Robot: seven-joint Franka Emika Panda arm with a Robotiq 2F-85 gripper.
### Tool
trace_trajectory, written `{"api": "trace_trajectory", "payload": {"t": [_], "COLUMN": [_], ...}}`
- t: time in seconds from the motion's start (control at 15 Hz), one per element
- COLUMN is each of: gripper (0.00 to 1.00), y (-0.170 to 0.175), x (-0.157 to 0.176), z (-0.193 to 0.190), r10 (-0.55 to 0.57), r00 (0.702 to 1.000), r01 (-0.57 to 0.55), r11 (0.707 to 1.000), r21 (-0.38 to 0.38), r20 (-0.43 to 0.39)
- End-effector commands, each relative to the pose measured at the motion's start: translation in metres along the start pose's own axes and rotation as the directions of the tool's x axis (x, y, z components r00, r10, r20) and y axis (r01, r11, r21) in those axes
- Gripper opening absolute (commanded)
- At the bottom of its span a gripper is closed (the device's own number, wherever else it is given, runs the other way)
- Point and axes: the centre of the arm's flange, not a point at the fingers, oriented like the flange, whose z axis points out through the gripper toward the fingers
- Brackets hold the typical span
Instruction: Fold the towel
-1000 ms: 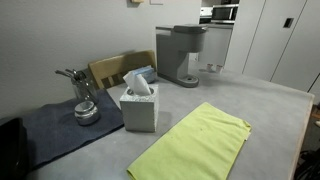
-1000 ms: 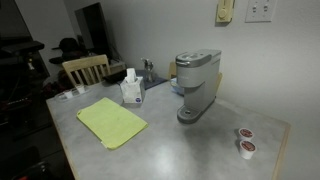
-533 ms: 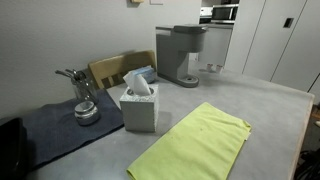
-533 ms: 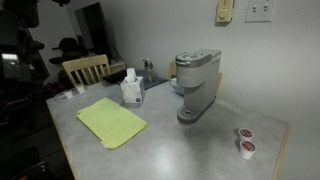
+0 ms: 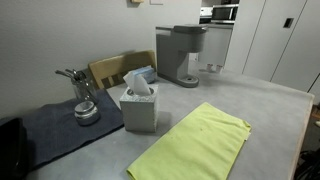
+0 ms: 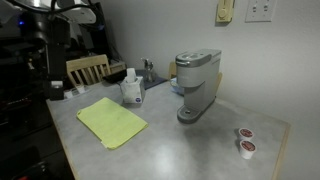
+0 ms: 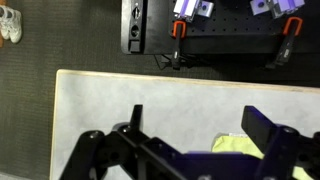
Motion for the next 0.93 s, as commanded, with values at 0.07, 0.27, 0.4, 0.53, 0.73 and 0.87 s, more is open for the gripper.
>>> {"api": "trace_trajectory", "payload": {"t": [0.07,0.27,0.4,0.53,0.73,0.87], "gripper": [1.00,1.00,1.00,1.00,1.00,1.00], "y": [-0.003,-0.010,-0.018,-0.025,-0.033,-0.038], "x": [0.008,0.026,0.037,0.047,0.061,0.069], "z": [0.008,0.031,0.047,0.060,0.075,0.086], "r10": [-0.006,-0.019,-0.037,-0.059,-0.091,-0.115], "r00": [1.000,0.999,0.997,0.995,0.991,0.988], "r01": [0.006,0.017,0.032,0.052,0.082,0.104], "r11": [1.000,0.998,0.997,0.995,0.992,0.990], "r21": [0.013,0.055,0.075,0.089,0.095,0.097], "r20": [0.011,0.048,0.066,0.079,0.096,0.108]}}
